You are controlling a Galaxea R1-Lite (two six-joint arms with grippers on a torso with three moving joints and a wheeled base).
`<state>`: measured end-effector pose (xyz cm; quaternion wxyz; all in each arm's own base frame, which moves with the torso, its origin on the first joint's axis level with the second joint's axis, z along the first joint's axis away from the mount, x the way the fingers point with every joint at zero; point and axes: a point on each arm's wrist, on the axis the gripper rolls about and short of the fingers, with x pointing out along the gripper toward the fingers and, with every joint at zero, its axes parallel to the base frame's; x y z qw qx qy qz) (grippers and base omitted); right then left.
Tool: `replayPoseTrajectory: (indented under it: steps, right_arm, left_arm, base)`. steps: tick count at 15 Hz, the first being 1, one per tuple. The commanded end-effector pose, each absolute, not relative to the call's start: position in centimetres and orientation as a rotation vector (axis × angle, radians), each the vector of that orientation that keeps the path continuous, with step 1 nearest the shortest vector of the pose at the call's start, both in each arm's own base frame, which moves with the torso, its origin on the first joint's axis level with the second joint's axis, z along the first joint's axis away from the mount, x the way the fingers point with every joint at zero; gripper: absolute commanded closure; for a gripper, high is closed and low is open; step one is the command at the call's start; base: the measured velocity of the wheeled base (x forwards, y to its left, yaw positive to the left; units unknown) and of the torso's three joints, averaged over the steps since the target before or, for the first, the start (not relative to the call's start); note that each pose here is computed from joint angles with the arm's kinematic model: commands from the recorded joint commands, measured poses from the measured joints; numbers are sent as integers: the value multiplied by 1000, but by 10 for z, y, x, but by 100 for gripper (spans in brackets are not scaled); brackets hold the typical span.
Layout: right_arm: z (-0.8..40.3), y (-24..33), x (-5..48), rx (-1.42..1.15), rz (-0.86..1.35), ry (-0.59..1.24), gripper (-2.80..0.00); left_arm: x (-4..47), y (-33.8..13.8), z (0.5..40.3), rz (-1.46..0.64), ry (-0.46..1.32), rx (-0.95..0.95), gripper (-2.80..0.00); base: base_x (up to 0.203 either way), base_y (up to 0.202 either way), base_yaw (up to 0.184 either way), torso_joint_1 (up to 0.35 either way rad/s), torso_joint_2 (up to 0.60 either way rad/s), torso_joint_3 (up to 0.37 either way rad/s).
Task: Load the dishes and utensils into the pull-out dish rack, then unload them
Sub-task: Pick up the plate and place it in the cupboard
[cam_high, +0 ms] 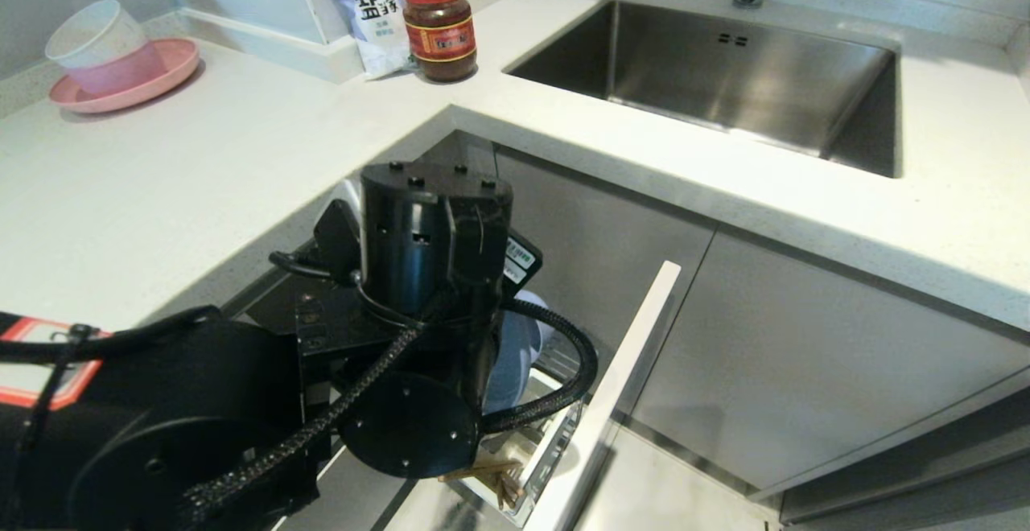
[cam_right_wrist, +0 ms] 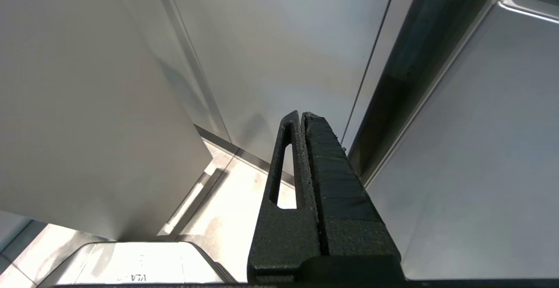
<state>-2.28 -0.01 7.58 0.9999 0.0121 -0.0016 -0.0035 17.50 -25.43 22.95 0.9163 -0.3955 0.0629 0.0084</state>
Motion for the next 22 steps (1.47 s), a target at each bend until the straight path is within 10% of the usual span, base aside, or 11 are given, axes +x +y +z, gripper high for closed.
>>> replayPoseTrajectory:
  steps: [1, 22]
  right_arm:
    - [75, 0, -23, 25, -8, -6, 0]
    - [75, 0, -23, 25, -7, -6, 0]
  left_arm:
    - [176, -246, 209, 66, 152, -841, 0]
    - [233, -231, 172, 220, 86, -914, 0]
  base:
    - [0, 0, 0, 0, 0, 0]
    - [0, 0, 0, 0, 0, 0]
